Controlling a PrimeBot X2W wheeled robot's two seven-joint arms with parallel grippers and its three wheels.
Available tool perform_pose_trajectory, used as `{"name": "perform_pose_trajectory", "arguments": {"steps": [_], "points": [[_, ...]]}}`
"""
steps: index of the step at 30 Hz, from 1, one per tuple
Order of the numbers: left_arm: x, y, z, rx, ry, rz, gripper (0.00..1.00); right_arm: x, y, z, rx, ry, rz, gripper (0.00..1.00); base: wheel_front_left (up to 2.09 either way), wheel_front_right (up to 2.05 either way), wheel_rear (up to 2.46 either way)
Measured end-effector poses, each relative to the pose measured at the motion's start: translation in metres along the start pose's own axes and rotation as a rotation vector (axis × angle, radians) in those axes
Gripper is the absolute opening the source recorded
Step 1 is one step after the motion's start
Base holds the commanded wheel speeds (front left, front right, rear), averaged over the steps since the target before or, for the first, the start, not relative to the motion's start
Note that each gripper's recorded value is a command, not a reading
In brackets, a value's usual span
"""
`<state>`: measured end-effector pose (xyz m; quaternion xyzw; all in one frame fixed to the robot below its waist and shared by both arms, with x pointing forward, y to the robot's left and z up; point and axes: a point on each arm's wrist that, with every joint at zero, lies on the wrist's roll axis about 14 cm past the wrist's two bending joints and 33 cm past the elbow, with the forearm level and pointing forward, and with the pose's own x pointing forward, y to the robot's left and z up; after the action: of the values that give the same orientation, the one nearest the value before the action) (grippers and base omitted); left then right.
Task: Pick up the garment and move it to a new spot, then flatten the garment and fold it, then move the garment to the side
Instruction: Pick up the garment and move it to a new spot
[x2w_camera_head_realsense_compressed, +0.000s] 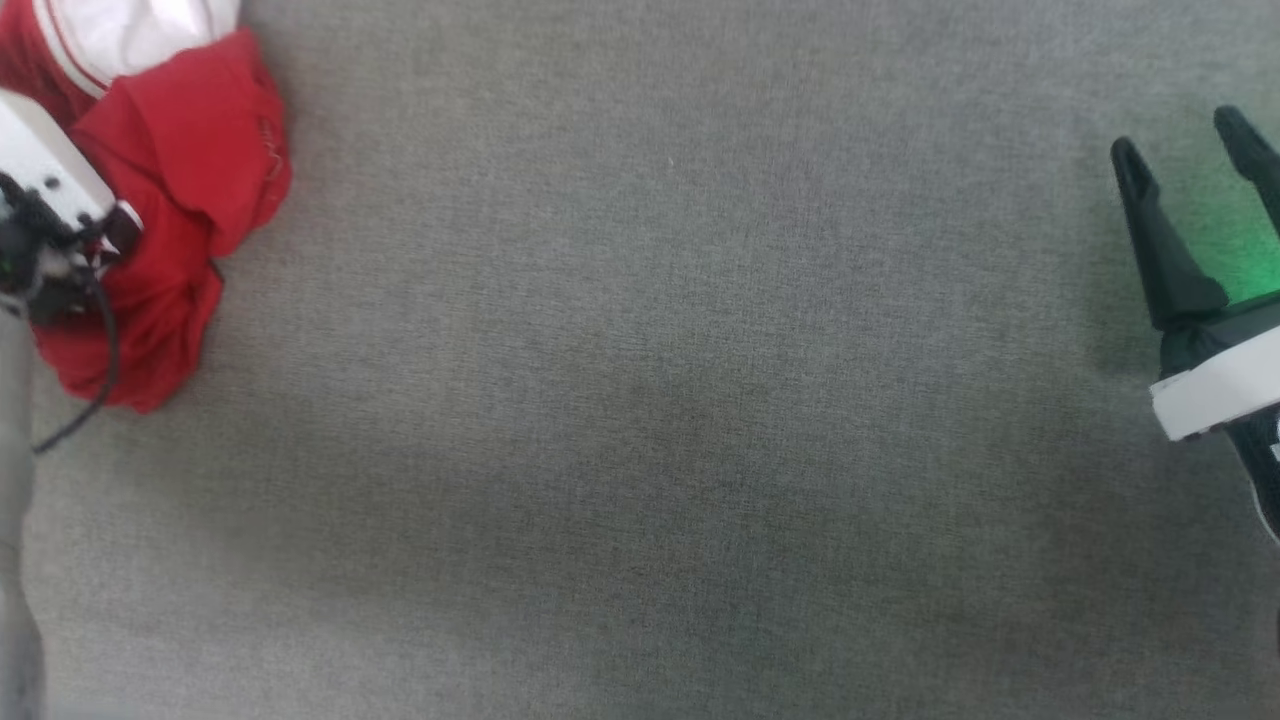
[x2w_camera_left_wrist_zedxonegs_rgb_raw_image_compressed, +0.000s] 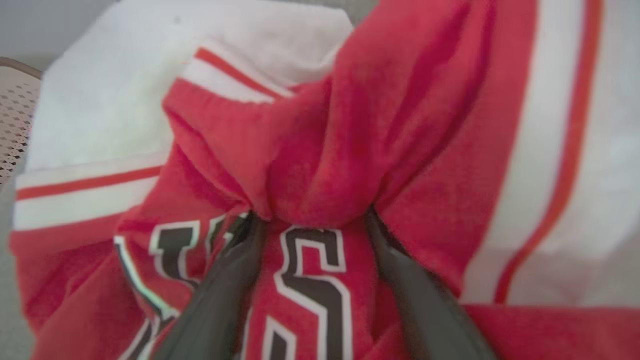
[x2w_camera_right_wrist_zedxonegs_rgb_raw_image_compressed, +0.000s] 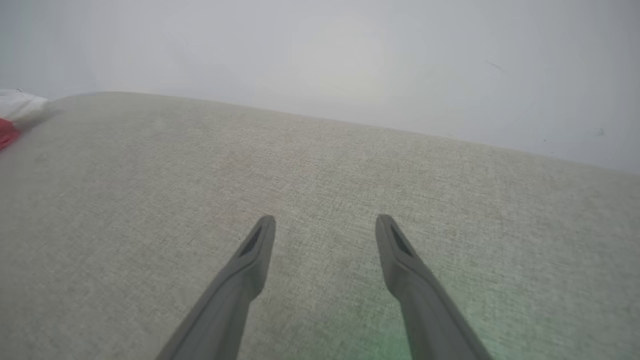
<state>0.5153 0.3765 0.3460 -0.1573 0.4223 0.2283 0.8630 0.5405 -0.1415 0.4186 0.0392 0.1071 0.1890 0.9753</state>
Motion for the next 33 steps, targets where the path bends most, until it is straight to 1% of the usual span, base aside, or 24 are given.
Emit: {"name": "perform_pose_trajectory", "arguments": {"steps": [3, 7, 8, 9, 12, 15, 21, 22, 23, 30, 33], "points": [[0.009, -0.002, -0.005, -0.009, 0.057, 0.009, 1.00, 0.002, -0.003, -0.007, 0.002, 0.013, -0.002, 1.00, 0.00, 0.00, 0.00], [0.013, -0.003, -0.005, -0.020, 0.044, 0.006, 1.00, 0.003, -0.004, -0.008, 0.004, 0.017, -0.004, 1.00, 0.00, 0.00, 0.00], [0.013, -0.003, -0.003, -0.027, 0.026, 0.005, 0.33, 0.002, -0.004, -0.007, 0.004, 0.014, -0.005, 1.00, 0.00, 0.00, 0.00], [0.012, -0.003, 0.000, -0.031, -0.006, 0.004, 0.00, 0.002, -0.004, -0.005, 0.005, 0.010, -0.007, 1.00, 0.00, 0.00, 0.00], [0.005, -0.004, 0.013, -0.026, -0.085, -0.010, 0.00, 0.001, -0.002, 0.003, 0.006, -0.014, -0.010, 1.00, 0.00, 0.00, 0.00], [-0.008, -0.005, 0.030, 0.016, -0.172, -0.030, 0.00, -0.003, -0.001, 0.011, 0.013, -0.032, -0.016, 1.00, 0.00, 0.00, 0.00], [-0.058, 0.002, 0.092, 0.107, -0.393, -0.058, 0.00, -0.015, 0.005, 0.036, 0.048, -0.099, -0.035, 1.00, 0.00, 0.00, 0.00], [-0.069, 0.003, 0.102, 0.118, -0.424, -0.059, 0.00, -0.018, 0.007, 0.040, 0.050, -0.107, -0.037, 1.00, 0.00, 0.00, 0.00], [-0.069, 0.003, 0.102, 0.118, -0.424, -0.059, 0.00, -0.018, 0.007, 0.040, 0.050, -0.107, -0.037, 1.00, 0.00, 0.00, 0.00], [-0.146, -0.010, 0.164, 0.170, -0.625, -0.128, 0.00, -0.036, 0.015, 0.070, 0.064, -0.181, -0.051, 1.00, 0.00, 0.00, 0.00], [-0.179, -0.019, 0.180, 0.196, -0.682, -0.163, 0.00, -0.043, 0.022, 0.082, 0.072, -0.210, -0.049, 1.00, 0.00, 0.00, 0.00]]}}
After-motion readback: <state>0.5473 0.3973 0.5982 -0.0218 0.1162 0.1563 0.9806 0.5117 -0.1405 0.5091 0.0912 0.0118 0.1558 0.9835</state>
